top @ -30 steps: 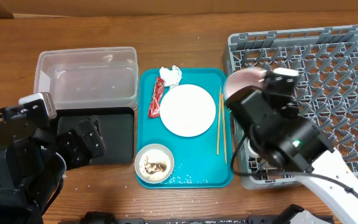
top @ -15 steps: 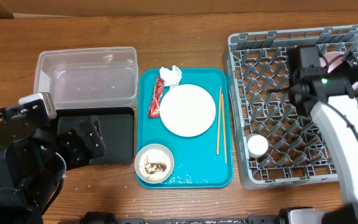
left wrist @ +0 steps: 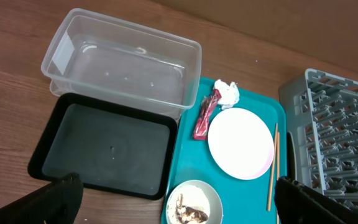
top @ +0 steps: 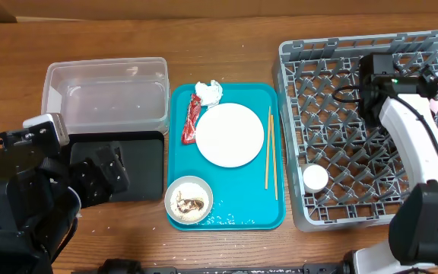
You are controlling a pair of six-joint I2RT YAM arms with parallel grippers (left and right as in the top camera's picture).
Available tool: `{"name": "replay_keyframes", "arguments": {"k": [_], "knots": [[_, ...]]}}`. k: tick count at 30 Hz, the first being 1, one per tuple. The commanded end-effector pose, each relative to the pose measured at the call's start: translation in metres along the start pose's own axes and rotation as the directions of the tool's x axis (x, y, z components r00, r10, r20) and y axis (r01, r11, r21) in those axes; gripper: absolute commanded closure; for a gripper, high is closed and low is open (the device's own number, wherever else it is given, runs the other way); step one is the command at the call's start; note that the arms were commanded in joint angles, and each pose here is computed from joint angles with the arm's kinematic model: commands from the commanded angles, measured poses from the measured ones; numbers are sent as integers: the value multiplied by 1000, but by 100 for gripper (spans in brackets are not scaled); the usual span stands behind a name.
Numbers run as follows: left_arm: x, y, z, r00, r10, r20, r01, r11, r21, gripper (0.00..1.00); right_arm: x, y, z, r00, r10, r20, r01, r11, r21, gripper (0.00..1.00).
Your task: Sort waste into correct bins and load items into the dishwasher
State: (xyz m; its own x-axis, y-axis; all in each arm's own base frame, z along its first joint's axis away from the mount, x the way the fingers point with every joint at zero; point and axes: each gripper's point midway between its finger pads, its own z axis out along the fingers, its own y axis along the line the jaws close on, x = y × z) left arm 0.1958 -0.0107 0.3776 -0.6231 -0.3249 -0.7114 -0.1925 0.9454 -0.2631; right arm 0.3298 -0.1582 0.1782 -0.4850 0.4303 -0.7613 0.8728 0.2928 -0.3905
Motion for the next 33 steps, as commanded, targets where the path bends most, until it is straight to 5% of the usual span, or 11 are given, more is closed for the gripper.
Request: {"name": "replay_keyframes", "arguments": {"k": [1,24,27,33], "knots": [[-3,2,-1,1000,-13,15,13,1000,-11,0,6,8,8,999,-41,9,41,999,31,96],[-3,2,-1,1000,-13,14,13,1000,-12,0,35,34,-34,959,-280,50,281,959,-23,96],[-3,2,-1,1000,-13,14,13,1000,-12,0,41,36,-39,954,-298,38,300,953,-43,64],[-3,2,-1,1000,-13,15,14,1000,-12,0,40,47,-75,944,-313,104,324,939,-116,29]]}}
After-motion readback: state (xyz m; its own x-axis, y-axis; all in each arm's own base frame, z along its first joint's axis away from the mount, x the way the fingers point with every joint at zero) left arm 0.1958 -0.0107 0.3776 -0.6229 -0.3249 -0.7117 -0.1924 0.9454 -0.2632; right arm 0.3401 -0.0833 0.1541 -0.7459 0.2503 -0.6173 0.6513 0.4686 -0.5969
